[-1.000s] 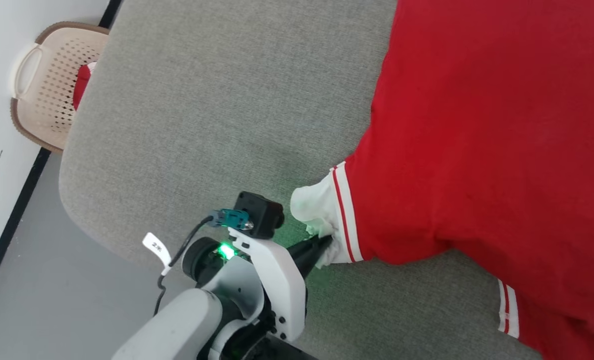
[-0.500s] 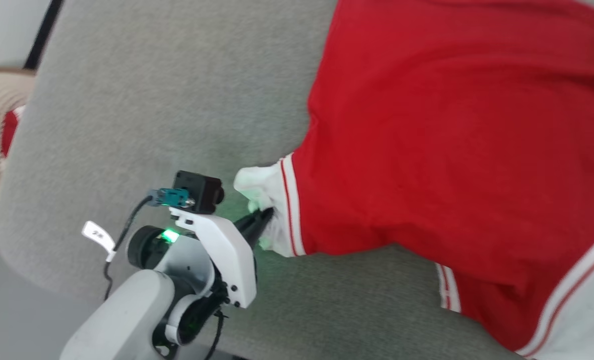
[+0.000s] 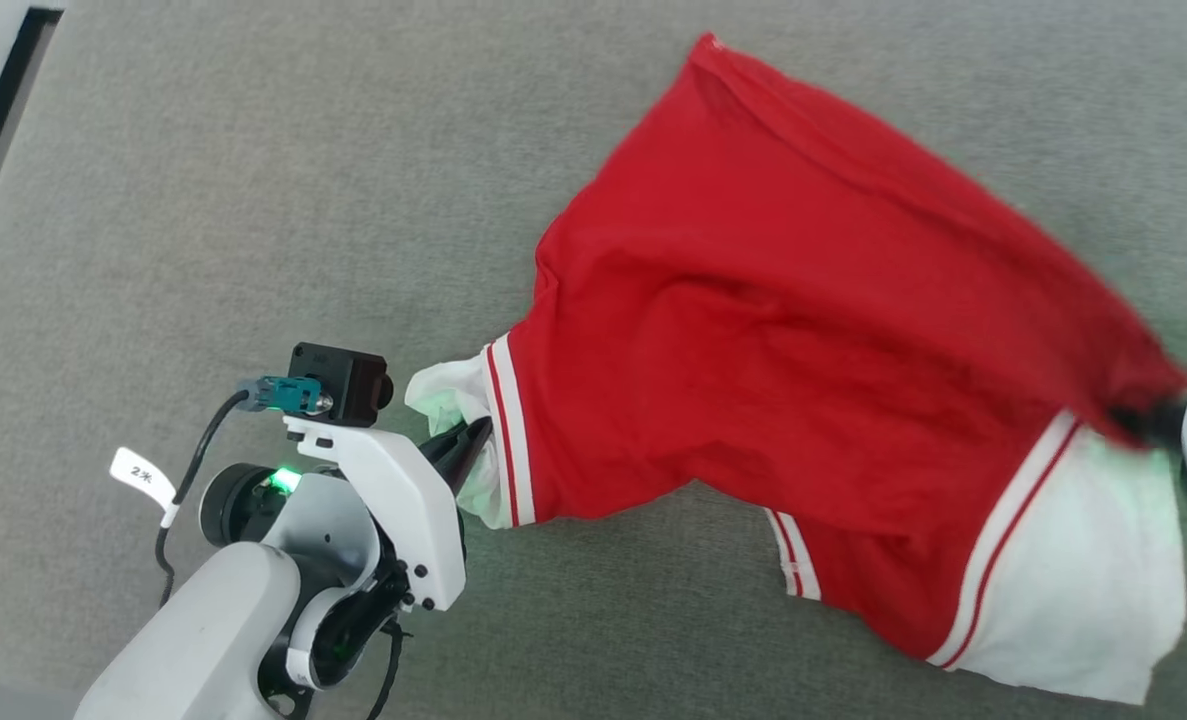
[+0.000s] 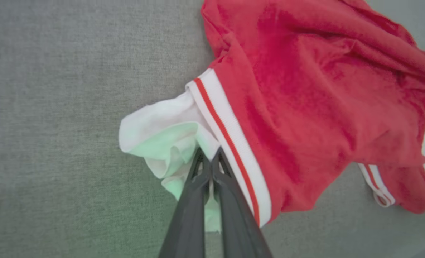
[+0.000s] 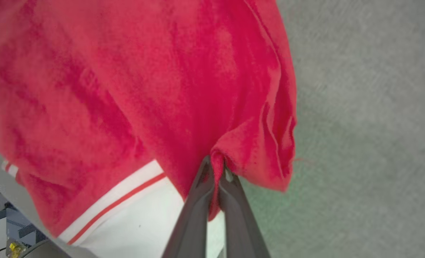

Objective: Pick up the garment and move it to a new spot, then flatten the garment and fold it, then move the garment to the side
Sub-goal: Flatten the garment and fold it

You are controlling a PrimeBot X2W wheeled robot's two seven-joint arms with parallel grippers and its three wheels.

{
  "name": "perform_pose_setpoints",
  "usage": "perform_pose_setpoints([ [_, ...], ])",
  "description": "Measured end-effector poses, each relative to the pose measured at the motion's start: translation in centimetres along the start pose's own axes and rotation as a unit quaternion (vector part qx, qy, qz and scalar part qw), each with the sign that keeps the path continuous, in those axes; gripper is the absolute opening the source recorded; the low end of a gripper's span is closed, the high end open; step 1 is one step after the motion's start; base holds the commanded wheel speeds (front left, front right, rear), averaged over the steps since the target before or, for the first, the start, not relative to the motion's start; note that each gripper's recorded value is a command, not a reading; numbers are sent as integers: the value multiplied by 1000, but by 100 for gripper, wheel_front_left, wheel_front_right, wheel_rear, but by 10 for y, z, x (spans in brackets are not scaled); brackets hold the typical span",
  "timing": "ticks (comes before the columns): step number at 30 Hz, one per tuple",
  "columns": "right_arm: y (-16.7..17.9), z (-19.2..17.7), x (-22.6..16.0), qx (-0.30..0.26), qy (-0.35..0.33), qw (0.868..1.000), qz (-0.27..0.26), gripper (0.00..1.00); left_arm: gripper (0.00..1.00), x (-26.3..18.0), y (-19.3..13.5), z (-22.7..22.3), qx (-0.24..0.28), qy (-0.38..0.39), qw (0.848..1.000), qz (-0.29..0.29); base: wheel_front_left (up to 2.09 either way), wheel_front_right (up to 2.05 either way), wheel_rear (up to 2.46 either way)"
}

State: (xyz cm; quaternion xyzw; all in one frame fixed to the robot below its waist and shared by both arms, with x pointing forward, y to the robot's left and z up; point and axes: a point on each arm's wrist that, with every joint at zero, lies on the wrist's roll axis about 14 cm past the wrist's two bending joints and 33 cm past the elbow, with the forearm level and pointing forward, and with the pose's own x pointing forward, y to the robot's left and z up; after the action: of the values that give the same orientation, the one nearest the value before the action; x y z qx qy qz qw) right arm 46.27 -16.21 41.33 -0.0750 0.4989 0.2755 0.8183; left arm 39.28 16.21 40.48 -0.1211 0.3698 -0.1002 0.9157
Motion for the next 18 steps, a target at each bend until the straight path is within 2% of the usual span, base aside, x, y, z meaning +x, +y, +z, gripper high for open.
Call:
perform_pose_setpoints([
  [5, 21, -42, -11, 35, 11, 999, 18, 0, 0, 0, -6, 4, 2, -4, 1000, -8, 0, 0, 0],
  [9, 39, -82, -5, 81, 38, 996, 28, 0, 0, 1, -7, 3, 1, -3, 1000, -9, 0, 0, 0],
  [12, 42, -94, 4, 109, 35, 993, 21, 0, 0, 4, -6, 1, -1, 1, 1000, -8, 0, 0, 0],
  [13, 40, -97, 8, 110, 35, 993, 12, 16, 0, 5, -6, 0, -2, 2, 1000, -8, 0, 0, 0],
  [14, 39, -98, 11, 107, 33, 994, 6, 16, 0, 6, -6, 0, -3, 3, 1000, -9, 0, 0, 0],
  [15, 38, -98, 14, 116, 27, 993, 4, 99, 0, 6, -7, 0, -4, 4, 1000, -9, 0, 0, 0],
  [18, 41, -90, 14, 113, 11, 994, 4, 100, 0, 6, -6, 0, -5, 3, 1000, -8, 0, 0, 0],
])
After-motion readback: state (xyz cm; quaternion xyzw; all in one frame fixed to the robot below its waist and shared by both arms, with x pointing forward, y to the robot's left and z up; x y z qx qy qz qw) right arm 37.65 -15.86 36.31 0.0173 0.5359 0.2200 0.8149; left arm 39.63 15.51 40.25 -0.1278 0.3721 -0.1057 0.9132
